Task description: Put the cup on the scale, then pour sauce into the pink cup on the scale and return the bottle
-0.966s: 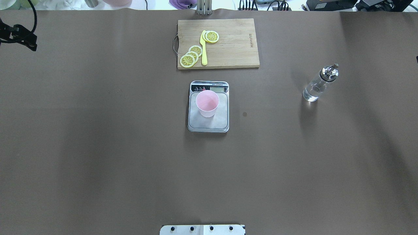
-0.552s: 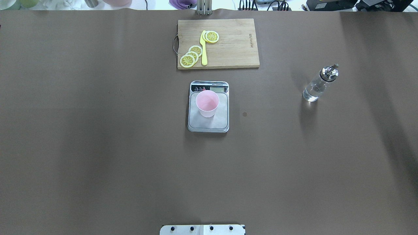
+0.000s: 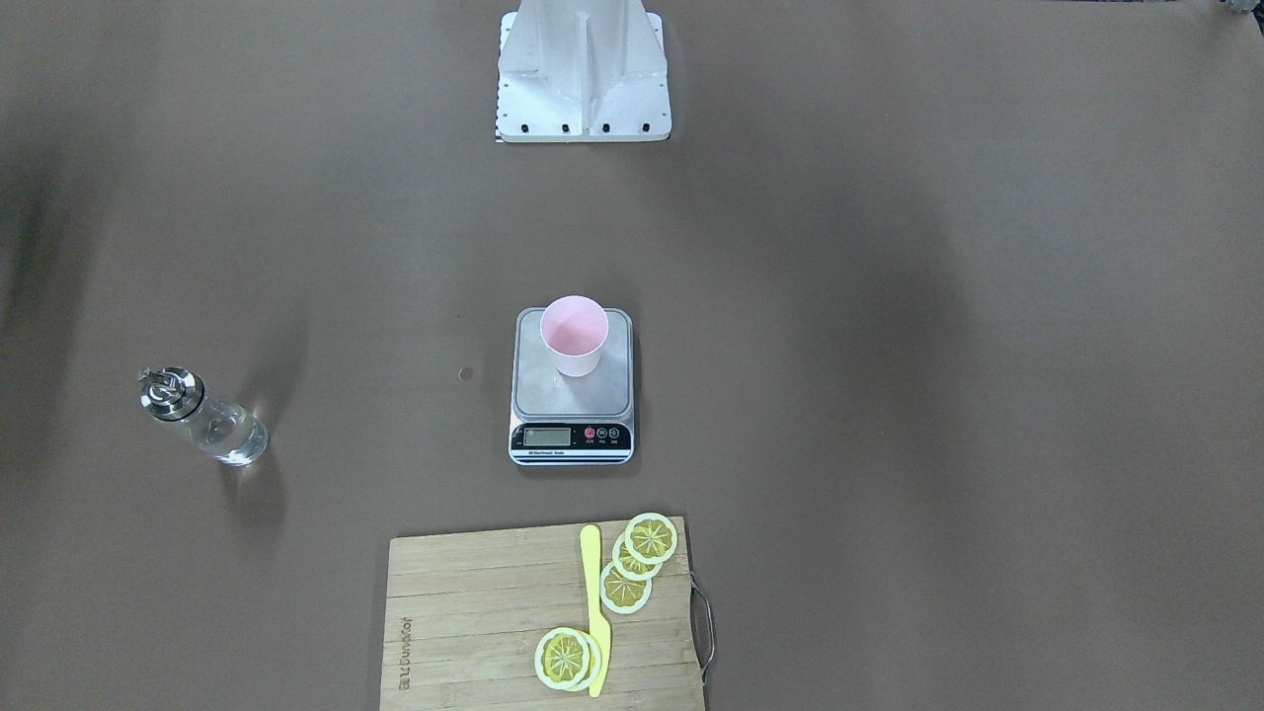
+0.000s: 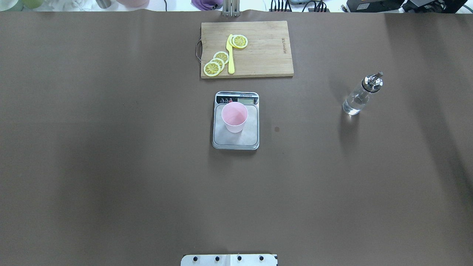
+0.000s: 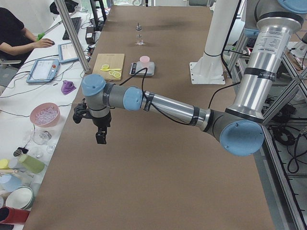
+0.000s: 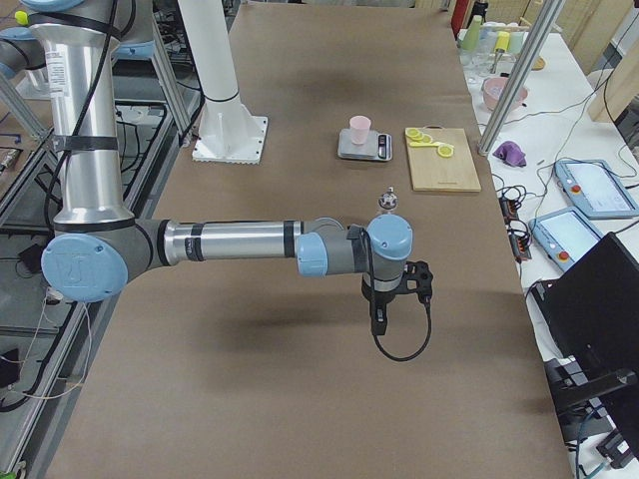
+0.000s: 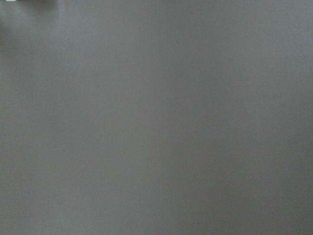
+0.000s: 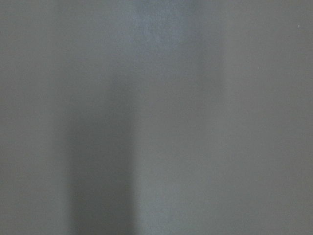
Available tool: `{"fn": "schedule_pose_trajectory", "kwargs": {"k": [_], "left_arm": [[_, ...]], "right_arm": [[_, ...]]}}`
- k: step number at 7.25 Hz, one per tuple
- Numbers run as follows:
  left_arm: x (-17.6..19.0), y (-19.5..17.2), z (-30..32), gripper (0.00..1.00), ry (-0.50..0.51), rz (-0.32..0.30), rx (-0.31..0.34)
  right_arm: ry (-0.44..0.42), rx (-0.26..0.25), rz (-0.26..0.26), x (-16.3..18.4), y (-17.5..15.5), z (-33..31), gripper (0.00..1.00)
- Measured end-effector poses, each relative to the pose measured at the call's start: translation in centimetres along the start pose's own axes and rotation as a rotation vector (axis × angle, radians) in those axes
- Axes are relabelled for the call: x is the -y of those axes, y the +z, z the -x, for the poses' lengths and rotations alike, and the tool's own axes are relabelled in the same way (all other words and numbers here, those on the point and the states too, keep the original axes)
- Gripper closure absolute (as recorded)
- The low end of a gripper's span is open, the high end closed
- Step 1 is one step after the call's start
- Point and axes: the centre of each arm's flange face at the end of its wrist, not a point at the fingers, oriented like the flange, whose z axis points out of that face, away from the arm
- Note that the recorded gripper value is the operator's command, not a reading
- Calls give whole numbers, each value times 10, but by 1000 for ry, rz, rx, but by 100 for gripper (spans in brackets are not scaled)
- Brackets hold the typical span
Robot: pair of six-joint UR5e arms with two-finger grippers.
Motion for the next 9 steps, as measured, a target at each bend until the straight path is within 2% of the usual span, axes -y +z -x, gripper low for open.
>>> {"fn": "schedule_pose_trajectory", "kwargs": {"k": [2, 3, 5, 7, 9], "left_arm": [[-19, 2, 20, 2, -26, 11, -46], [-23, 4, 22, 2, -30, 13, -52], [-32, 10, 29, 2, -41, 24, -53], [-56, 29, 50, 2, -68, 57, -52], [-67, 38, 61, 2, -87, 74, -47]], "right_arm": [[24, -26, 40, -13, -30, 21, 0], [5, -26, 56, -29, -33, 18, 0], [-52, -16, 80, -47, -27, 8, 0], [-44, -16, 103, -52, -16, -3, 0], [-45, 1, 103, -51, -15, -3, 0]]}}
